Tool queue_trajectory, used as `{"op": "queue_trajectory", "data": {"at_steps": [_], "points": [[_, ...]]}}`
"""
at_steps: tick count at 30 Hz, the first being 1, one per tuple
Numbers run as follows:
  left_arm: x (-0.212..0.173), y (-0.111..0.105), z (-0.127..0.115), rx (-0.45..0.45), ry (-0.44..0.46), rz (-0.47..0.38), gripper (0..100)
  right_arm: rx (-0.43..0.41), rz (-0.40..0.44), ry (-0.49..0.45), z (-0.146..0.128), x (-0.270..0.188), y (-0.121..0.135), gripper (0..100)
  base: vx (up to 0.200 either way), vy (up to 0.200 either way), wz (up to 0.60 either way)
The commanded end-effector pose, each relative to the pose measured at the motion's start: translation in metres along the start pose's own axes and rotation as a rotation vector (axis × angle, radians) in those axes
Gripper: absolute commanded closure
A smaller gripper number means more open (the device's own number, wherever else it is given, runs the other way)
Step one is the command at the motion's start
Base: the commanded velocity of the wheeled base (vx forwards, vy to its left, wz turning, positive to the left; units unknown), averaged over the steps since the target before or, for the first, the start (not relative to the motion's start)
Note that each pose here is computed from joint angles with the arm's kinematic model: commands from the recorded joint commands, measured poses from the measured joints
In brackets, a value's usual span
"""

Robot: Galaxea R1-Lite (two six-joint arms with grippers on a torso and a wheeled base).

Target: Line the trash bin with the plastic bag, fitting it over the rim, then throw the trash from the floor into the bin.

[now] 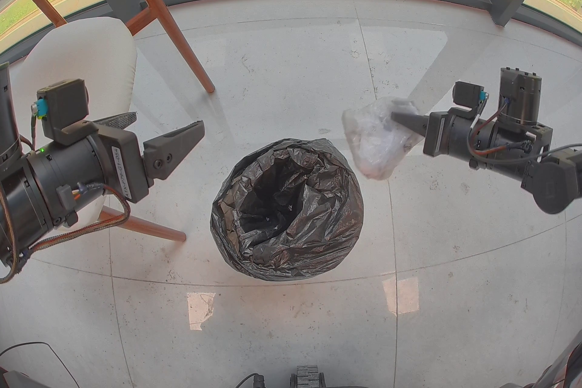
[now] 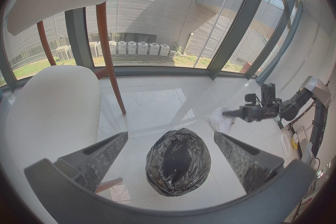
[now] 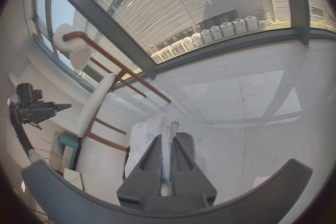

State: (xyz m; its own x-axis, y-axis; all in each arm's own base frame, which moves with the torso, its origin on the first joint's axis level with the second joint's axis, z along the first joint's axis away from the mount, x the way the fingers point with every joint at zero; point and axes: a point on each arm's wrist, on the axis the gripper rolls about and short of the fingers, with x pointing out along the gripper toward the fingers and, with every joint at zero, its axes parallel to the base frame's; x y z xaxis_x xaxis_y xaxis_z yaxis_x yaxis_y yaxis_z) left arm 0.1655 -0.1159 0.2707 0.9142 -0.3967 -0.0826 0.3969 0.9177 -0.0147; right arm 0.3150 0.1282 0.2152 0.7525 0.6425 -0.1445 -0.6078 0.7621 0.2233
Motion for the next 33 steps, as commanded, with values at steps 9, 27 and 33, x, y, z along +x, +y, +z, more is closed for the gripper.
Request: {"op": "queue_trajectory", "data": {"at_steps": [9,27,33], "points": [[0.005,-0.001,0.002,0.0,0.0,-0.001,0,-0.022,0.187,0.086,-0.045,0.026,0.058,100,0.0,0.0,0.0],[0.006,0.003,0.004,-0.003,-0.007,0.02,0,-0.034,0.214,0.019,-0.056,0.049,0.059,0,0.0,0.0,0.0],[0.005,0.003,0.005,-0.006,-0.013,0.025,0,-0.043,0.207,-0.042,-0.033,0.028,0.06,0,0.0,0.0,0.0]]}}
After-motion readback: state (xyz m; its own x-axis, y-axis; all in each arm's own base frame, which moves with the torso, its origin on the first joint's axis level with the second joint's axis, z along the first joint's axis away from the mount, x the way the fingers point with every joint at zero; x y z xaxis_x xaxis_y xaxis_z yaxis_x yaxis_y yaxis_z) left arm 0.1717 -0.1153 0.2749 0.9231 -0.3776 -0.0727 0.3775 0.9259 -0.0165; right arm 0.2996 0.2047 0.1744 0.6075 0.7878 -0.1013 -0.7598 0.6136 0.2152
